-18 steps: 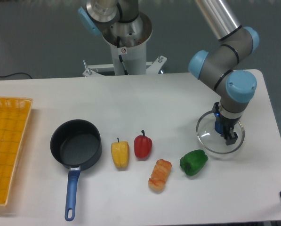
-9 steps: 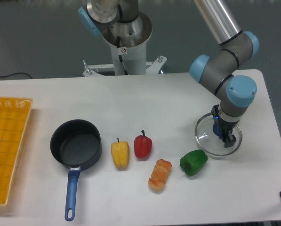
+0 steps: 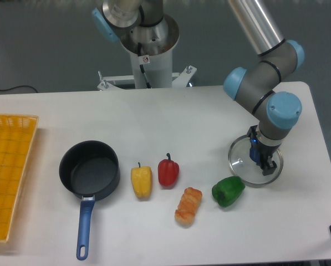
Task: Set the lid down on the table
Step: 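Lower the held glass lid onto the table beside the green pepper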
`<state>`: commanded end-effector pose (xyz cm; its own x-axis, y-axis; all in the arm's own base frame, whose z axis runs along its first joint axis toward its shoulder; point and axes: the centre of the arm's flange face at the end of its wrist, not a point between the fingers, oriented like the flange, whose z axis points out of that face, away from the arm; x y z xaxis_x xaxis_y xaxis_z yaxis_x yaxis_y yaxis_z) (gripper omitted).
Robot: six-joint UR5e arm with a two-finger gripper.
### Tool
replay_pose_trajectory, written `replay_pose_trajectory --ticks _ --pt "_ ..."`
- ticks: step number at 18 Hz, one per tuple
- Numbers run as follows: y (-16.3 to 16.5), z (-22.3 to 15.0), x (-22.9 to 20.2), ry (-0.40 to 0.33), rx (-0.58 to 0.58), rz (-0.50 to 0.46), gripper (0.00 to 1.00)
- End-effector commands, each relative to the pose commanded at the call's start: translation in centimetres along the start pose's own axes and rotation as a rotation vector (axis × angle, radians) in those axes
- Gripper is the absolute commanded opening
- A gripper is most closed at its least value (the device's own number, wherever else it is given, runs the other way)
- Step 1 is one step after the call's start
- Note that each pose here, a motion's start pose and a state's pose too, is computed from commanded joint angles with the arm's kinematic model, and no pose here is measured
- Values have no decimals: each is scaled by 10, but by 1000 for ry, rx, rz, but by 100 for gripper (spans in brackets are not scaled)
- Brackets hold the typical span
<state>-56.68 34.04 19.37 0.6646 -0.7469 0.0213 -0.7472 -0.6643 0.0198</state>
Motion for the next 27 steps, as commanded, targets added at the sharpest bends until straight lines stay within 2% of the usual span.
replay_pose_trajectory --ticks 23,27 --pt "-1 3 0 -5 -3 -2 53" --pt "-1 5 0 -3 0 0 56"
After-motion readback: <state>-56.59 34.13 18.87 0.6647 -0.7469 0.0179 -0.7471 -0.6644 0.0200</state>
